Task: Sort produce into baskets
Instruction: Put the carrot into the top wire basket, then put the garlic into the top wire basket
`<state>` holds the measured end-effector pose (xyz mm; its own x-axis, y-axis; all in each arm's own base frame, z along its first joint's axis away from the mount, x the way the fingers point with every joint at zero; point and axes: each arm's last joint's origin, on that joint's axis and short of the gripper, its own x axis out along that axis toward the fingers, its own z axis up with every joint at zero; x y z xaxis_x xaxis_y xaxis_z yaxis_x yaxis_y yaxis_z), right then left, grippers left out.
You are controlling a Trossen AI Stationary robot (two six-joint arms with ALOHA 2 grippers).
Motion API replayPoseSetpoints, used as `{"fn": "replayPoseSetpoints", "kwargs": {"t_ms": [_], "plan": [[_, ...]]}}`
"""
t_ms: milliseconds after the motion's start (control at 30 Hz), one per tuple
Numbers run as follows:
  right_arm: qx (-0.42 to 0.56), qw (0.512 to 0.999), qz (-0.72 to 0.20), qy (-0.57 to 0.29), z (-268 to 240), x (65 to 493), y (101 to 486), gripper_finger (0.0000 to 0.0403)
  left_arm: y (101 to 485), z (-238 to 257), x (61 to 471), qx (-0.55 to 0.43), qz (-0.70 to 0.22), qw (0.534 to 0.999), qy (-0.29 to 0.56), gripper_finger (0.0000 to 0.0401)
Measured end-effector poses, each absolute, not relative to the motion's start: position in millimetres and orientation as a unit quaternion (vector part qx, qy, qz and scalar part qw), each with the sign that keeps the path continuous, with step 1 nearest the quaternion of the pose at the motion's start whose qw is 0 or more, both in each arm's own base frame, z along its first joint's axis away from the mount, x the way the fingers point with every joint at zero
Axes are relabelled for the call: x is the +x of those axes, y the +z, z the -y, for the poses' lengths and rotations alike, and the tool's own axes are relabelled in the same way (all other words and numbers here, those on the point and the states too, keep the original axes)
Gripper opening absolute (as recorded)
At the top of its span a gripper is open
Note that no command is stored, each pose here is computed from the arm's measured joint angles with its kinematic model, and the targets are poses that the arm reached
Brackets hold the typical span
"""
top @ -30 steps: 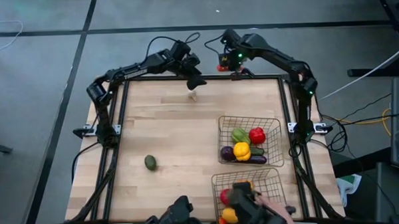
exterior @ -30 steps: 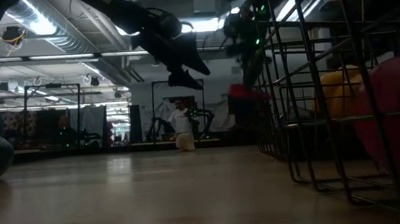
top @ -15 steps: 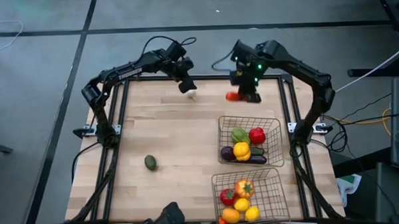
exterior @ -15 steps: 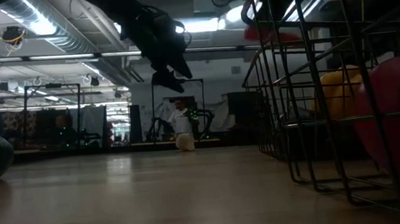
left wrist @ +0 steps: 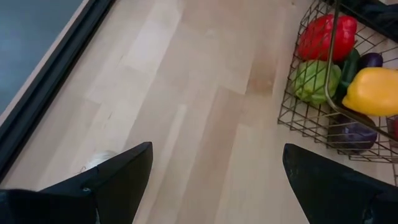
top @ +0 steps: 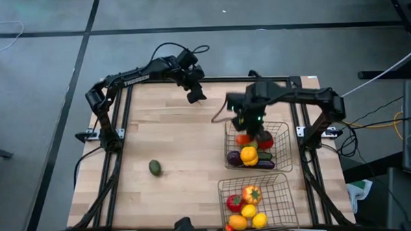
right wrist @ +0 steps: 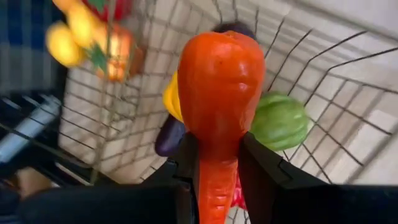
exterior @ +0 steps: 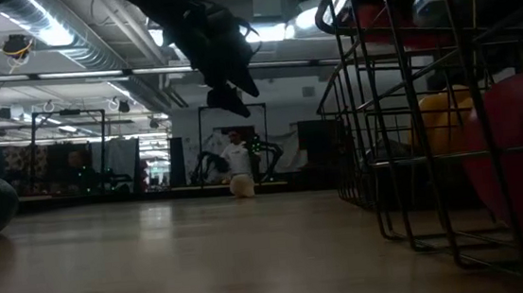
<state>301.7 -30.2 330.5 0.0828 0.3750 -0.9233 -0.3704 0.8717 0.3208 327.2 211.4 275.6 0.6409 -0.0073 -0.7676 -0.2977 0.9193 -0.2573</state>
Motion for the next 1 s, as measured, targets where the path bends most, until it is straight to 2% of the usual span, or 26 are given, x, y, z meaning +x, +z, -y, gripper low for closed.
{"fn": "replayPoseSetpoints", "kwargs": {"t_ms": [200,367,467,733,900,1000], "plan": [[-0.069,0.703,-0.666,0.241,7,305,290,0.0078,275,-210,328,-0.178,-0.419,0.886,0.091,0.0356],[-0.128,0.683,-0.688,0.210,0,304,272,0.0082,275,-211,328,-0.170,-0.423,0.884,0.104,0.0356],[-0.127,0.686,-0.689,0.196,1,305,267,0.0102,275,-212,327,-0.162,-0.428,0.881,0.119,0.0356],[-0.118,0.693,-0.687,0.181,1,306,267,0.0194,274,-215,326,-0.142,-0.438,0.873,0.160,0.0356],[-0.097,0.659,-0.725,0.175,1,296,271,0.0212,274,-217,324,-0.133,-0.445,0.862,0.201,0.0356],[-0.081,0.636,-0.749,0.167,1,289,281,0.0213,274,-219,323,-0.166,-0.437,0.848,0.250,0.0356]]}}
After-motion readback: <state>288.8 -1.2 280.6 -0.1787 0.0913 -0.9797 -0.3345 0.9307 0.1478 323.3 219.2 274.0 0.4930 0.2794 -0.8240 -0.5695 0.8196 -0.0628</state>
